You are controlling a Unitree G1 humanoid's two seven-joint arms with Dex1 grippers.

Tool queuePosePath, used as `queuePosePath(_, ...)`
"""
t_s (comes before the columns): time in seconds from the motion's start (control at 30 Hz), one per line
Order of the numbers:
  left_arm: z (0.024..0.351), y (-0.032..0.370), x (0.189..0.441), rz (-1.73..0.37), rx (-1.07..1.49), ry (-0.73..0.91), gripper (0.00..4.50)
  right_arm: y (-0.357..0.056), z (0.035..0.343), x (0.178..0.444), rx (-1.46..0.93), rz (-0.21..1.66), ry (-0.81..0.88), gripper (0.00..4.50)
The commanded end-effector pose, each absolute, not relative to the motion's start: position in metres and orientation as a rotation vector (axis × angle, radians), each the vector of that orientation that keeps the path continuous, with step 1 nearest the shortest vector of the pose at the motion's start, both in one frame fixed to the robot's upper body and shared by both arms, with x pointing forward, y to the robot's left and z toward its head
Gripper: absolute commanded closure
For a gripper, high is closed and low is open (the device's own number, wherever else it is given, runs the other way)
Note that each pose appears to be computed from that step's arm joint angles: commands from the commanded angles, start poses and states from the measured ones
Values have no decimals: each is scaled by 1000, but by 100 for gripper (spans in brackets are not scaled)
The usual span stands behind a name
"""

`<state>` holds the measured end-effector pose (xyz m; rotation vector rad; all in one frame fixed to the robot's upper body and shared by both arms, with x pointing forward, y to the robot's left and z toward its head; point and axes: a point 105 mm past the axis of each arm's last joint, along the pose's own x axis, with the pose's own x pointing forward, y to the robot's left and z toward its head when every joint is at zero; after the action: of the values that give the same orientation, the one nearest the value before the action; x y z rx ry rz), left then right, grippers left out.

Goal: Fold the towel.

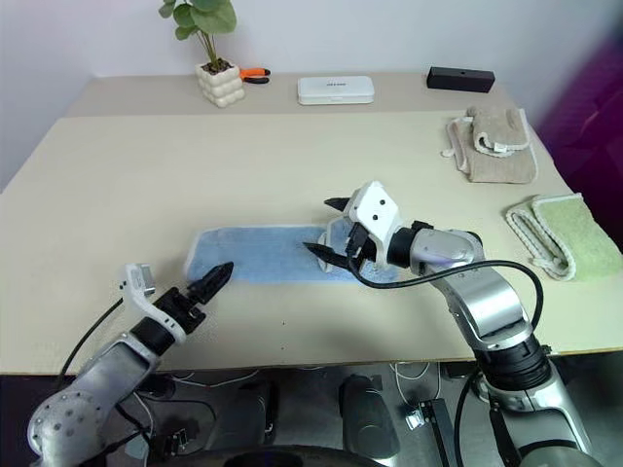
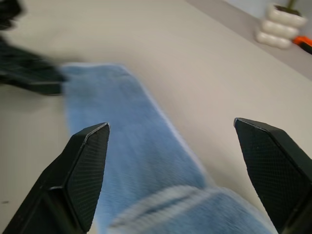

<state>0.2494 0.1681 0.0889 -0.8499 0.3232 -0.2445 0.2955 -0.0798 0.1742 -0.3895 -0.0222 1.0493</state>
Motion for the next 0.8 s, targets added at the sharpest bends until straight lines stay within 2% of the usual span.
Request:
queuePosePath(0.03,65,188,252,-61,-923,404,0,-73,181,289,-405,1067,-62,23)
queuePosePath(0.13,64,190,253,-16,-989,402,0,-72,175,287,-419,1077,-50,23)
queuePosePath(0.5,73,205,221,-97,-928,389,0,-67,170,284,-421,1092,-42,23)
queuePosePath(0.63,65,206,212,-66,-945,427,0,-65,168,284,-423,1099,-40,23)
queuePosePath(0.8,44,219,220,80,-969,462,0,-62,164,283,-425,1110,-36,23)
